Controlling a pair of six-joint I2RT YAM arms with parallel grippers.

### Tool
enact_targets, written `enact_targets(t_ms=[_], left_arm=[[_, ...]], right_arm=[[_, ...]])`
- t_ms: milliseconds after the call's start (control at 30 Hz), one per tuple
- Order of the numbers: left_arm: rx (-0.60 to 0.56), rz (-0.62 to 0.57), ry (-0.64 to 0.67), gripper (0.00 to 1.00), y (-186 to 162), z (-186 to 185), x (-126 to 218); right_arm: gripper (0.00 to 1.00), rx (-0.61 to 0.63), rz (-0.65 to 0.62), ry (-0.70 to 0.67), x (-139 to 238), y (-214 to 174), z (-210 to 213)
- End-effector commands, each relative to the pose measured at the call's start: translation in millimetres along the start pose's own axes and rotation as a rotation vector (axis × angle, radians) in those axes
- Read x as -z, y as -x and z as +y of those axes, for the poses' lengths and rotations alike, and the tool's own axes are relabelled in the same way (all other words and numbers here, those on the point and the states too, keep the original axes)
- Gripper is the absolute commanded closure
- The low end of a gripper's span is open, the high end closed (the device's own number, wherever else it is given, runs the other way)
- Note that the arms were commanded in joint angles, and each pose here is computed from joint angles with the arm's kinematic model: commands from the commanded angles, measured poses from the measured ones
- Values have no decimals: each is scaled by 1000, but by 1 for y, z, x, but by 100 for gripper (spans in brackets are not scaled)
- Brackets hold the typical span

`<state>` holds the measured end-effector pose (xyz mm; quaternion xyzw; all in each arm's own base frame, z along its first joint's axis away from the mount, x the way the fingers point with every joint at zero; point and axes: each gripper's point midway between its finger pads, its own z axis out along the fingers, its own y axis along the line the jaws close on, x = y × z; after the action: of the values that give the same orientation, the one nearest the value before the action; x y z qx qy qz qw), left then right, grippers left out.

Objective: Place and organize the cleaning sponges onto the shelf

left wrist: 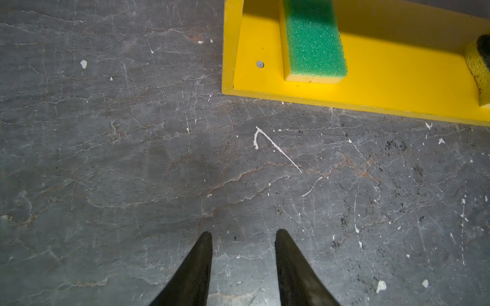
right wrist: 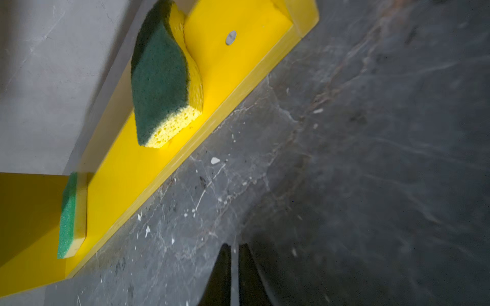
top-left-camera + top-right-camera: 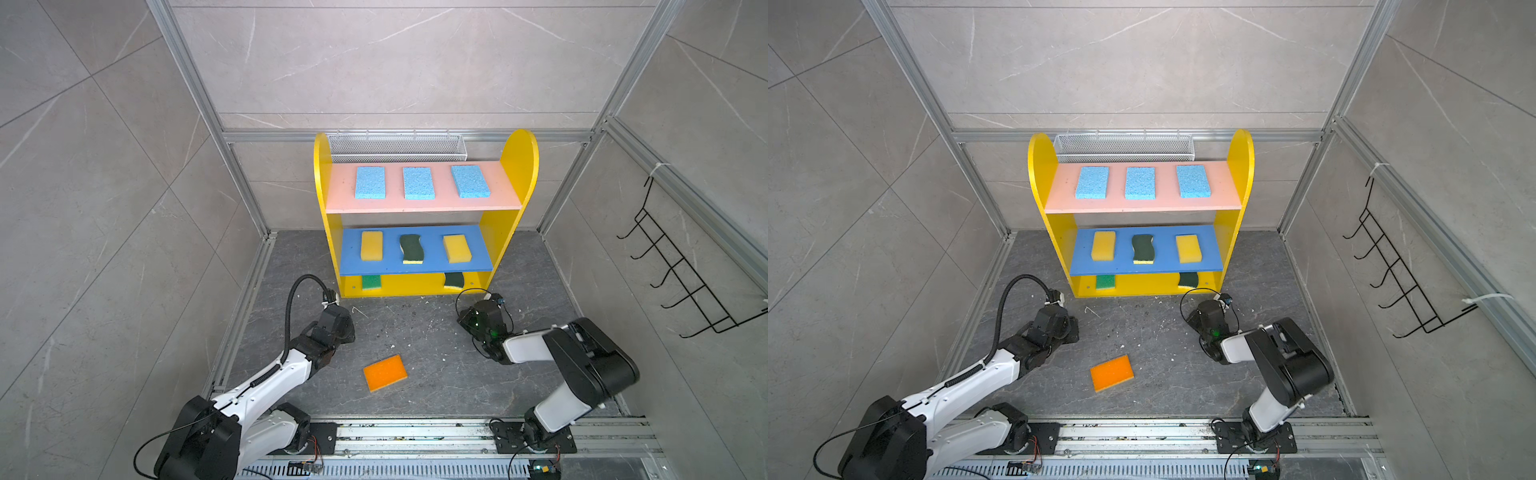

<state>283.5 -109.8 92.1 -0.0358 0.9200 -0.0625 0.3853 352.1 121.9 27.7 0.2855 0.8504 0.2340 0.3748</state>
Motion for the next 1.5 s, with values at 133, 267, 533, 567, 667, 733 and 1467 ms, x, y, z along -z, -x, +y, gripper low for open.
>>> enact_targets(t_ms=[133, 267, 533, 567, 667, 733, 1467], left_arm=[[-59, 35, 57, 53, 0, -1, 22], [-65, 93, 58, 51, -10, -3, 31], [-78, 176, 84, 49, -31, 0, 51], [-84, 180, 89, 49, -33, -1, 53], [-67, 183, 69, 49, -36, -9, 53], [-36, 175, 31, 49, -36, -16, 49], [34, 21, -117, 50, -14, -44, 23]], right_arm=[[71, 152, -37, -230, 65, 16, -36], [62, 183, -55, -264, 88, 27, -35], [60, 243, -56, -263, 100, 36, -28], [62, 253, -51, -241, 98, 36, -23], [70, 274, -24, -158, 88, 34, -2], [70, 277, -28, -99, 81, 34, 11], [56, 357, -94, -104, 3, 29, 64]])
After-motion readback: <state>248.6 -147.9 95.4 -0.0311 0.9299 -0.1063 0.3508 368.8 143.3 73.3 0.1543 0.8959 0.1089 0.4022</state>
